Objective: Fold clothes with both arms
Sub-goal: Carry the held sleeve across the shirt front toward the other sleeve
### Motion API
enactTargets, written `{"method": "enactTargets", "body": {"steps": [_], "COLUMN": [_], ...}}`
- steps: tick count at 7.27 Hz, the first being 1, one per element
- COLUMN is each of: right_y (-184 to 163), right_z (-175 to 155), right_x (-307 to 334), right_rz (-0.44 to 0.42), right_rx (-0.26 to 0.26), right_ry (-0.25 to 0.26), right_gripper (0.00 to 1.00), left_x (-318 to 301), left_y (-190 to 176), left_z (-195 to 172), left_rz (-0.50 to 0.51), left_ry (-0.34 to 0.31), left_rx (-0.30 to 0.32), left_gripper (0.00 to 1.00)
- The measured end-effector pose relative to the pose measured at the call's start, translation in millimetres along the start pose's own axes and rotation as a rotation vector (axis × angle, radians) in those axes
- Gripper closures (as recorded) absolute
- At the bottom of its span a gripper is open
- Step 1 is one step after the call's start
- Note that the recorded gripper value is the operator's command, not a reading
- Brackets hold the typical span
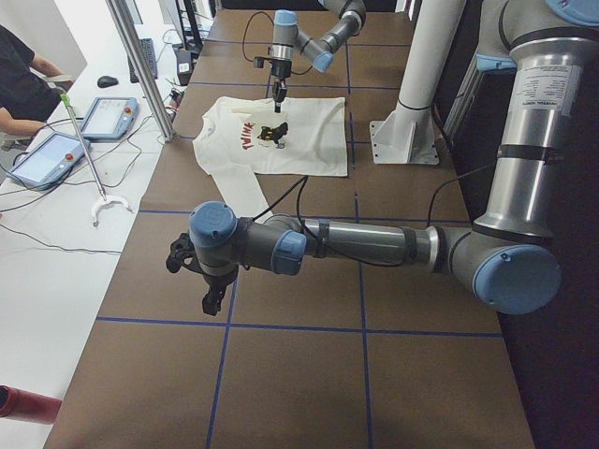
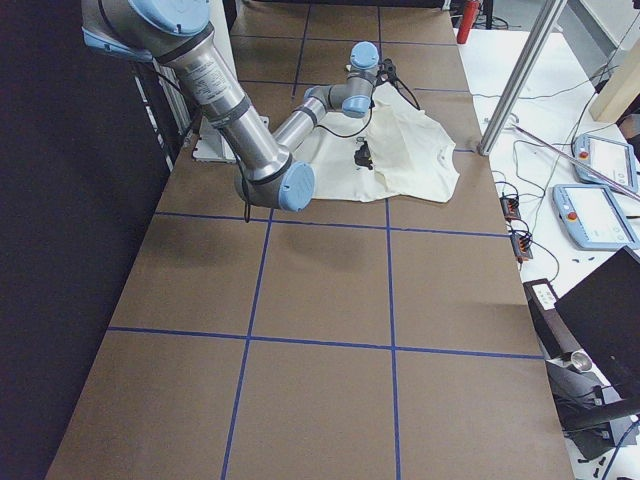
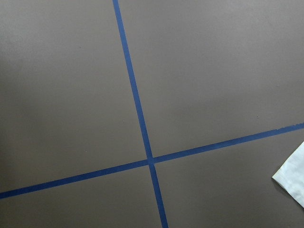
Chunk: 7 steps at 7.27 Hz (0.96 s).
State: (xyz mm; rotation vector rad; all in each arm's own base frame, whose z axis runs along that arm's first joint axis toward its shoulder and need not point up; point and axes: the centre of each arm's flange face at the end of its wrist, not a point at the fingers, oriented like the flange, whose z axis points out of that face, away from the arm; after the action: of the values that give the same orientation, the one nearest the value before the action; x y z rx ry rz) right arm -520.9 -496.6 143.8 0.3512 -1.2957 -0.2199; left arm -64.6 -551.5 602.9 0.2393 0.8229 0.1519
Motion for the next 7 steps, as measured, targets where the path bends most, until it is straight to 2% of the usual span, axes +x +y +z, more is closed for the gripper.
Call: {"method": "enactTargets", "body": {"steps": [1,5,7], "right_y": [-0.2,-1.8,0.7], "right_z": [10.0,8.1,6.8], "right_x": [-0.7,-17.4,-18.1], "right_rz": [-0.003,-0.012,-0.019], "right_rx": [0.012,0.119,0.137], "right_ry": [0.004,-0.081,-0.101], "right_gripper": [1.0,1.0,1.0], "left_x": [-0.5,-2.2,-1.7], "left_y": [0.1,-1.5,-3.0], "left_z": [0.4,2.1,1.2], "left_rz": [0.0,-0.002,-0.001], "left_ry": [0.0,0.0,-0.001], "left_rx": [0.0,-0.003,-0.001], "left_gripper": [0.0,0.0,0.0]}}
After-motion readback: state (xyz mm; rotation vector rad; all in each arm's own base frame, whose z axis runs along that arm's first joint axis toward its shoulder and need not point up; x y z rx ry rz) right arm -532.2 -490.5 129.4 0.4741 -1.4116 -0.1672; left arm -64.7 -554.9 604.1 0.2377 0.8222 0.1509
